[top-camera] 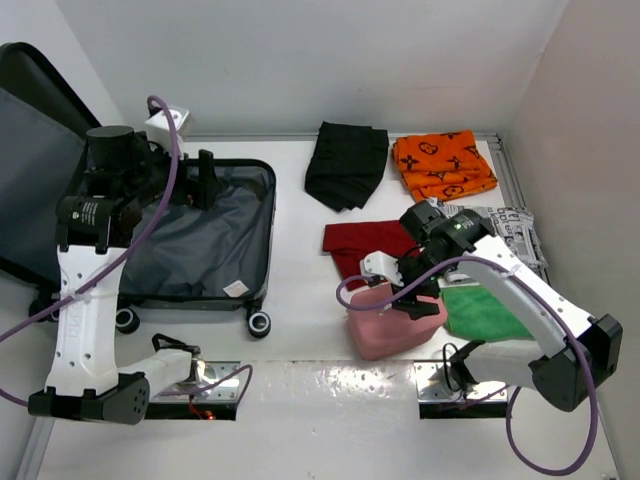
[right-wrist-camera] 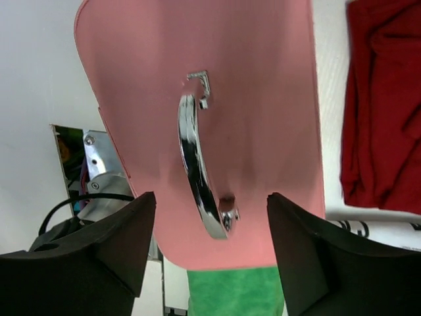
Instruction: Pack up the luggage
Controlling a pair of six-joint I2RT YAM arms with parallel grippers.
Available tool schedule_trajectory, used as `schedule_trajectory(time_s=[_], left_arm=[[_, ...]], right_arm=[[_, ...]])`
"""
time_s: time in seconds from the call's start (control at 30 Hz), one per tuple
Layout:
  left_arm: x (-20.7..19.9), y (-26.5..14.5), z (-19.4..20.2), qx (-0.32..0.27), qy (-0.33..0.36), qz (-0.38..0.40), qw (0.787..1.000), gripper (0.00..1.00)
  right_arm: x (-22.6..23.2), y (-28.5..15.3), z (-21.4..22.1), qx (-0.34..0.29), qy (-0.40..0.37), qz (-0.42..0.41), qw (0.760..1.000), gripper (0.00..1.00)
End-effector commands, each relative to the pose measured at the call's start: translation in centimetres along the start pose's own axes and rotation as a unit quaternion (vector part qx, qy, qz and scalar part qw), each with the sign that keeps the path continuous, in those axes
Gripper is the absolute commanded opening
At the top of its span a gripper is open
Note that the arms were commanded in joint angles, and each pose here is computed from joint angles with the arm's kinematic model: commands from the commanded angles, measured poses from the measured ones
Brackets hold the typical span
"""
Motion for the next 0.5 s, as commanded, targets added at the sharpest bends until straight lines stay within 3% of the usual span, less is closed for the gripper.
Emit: schedule_trajectory(time_s=[0.0,0.13,0.17,0.23,0.3,0.47], left_arm=[[1.6,-1.3,-1.0,-0.031,-0.038,-0.062,0.997,1.0],[2.6,-2.8,-1.3,-0.062,-0.064,-0.115,0.989,1.0],[3.2,-3.0,-0.9,-0.062,-0.081,-0.142,0.985,1.0],[3.8,-3.8,-1.0,-0.072,-0.084,-0.175,0.978,1.0],[4.8,-4.7,-1.2,-0.078,-0.09,-0.217,0.969,1.0],[6.0,-6.7,-1.7,-0.088,-0.112,-0.275,0.951,0.96]], right_arm=[[-0.3,0.8,-0.7,-0.018,-0.019,0.009,1.0,0.68],[-0.8,1.0,-1.7,-0.037,-0.021,0.018,0.999,0.49],[-1.0,0.9,-2.0,-0.039,-0.02,0.019,0.999,0.32],[-1.2,0.7,-2.4,-0.039,-0.02,0.018,0.999,0.12],[-1.4,0.4,-2.7,-0.046,-0.006,0.019,0.999,0.0],[-2.3,-4.9,-7.6,-0.144,0.012,0.049,0.988,0.0]])
Point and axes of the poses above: each gripper's point midway between its finger pads, its own y axis out along the fingers, its own x axis along the line the jaws close on, z = x × y, the point moved 4 cm from there along -y, back along the fingers, and after that the axes turned 11 degrees about y, right-handed, at the moved point
